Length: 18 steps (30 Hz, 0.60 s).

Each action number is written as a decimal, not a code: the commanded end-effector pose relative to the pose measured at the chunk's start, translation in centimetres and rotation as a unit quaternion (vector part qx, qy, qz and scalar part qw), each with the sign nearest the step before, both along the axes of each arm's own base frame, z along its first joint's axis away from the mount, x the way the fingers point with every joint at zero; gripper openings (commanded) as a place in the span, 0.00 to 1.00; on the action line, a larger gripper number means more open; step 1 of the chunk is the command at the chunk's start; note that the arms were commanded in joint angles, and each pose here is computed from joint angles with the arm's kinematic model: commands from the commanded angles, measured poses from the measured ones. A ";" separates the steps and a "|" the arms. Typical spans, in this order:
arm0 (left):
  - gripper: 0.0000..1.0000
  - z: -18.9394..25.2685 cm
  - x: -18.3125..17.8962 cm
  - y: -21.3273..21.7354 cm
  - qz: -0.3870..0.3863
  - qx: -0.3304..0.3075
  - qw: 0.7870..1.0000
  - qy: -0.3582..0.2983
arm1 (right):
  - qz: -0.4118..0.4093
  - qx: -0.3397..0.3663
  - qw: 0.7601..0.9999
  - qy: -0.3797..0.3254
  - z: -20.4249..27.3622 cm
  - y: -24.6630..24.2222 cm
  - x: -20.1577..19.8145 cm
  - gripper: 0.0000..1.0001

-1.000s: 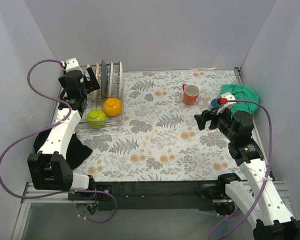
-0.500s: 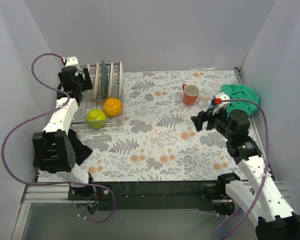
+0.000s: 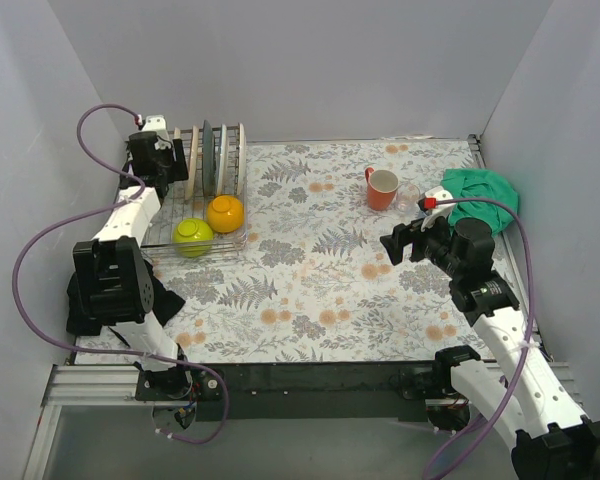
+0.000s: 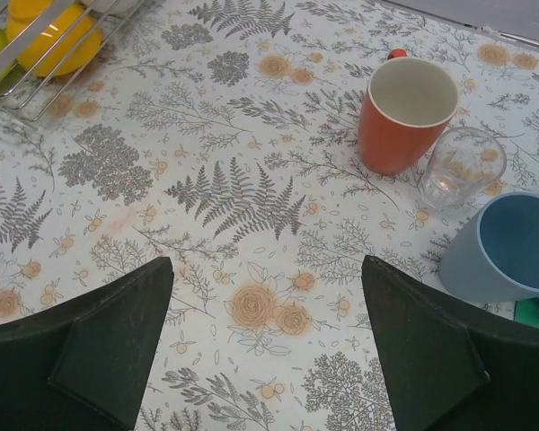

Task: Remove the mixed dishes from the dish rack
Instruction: Pick up the plate from the dish rack.

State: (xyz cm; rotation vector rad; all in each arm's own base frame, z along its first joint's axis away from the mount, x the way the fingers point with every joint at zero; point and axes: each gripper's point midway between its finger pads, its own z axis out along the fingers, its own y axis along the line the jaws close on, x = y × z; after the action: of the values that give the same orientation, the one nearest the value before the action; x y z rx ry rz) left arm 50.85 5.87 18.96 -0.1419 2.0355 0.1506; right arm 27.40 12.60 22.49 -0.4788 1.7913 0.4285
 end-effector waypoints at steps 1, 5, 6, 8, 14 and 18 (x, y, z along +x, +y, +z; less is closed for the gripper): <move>0.64 2.7 1.9 0.4 -0.026 0.048 0.998 -0.035 | 0.014 -0.001 1.000 -0.027 1.1 0.5 0.4 0.93; 0.58 2.4 2.5 0.5 -0.039 0.071 0.996 -0.033 | 0.016 -0.006 1.000 -0.022 0.6 0.6 0.5 0.93; 0.57 2.3 2.6 0.4 -0.047 0.072 0.996 -0.033 | 0.016 -0.007 1.000 -0.019 0.4 0.7 0.6 0.93; 0.54 1.8 2.9 0.3 -0.056 0.077 0.995 -0.028 | 0.017 -0.009 1.000 -0.018 0.3 0.7 0.7 0.93; 0.43 1.2 3.2 -0.5 -0.088 0.089 0.992 -0.020 | 0.019 -0.014 1.000 -0.010 -0.3 0.8 0.9 0.92; 0.29 1.5 3.0 -0.6 -0.095 0.105 0.990 -0.018 | 0.019 -0.016 1.000 -0.008 -0.4 0.8 1.0 0.92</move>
State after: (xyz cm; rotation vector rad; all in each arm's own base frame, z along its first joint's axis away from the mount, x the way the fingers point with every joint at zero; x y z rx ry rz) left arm 53.16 5.66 17.25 0.1067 2.0425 0.2096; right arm 27.97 12.94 20.87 -0.5131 1.8387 0.4205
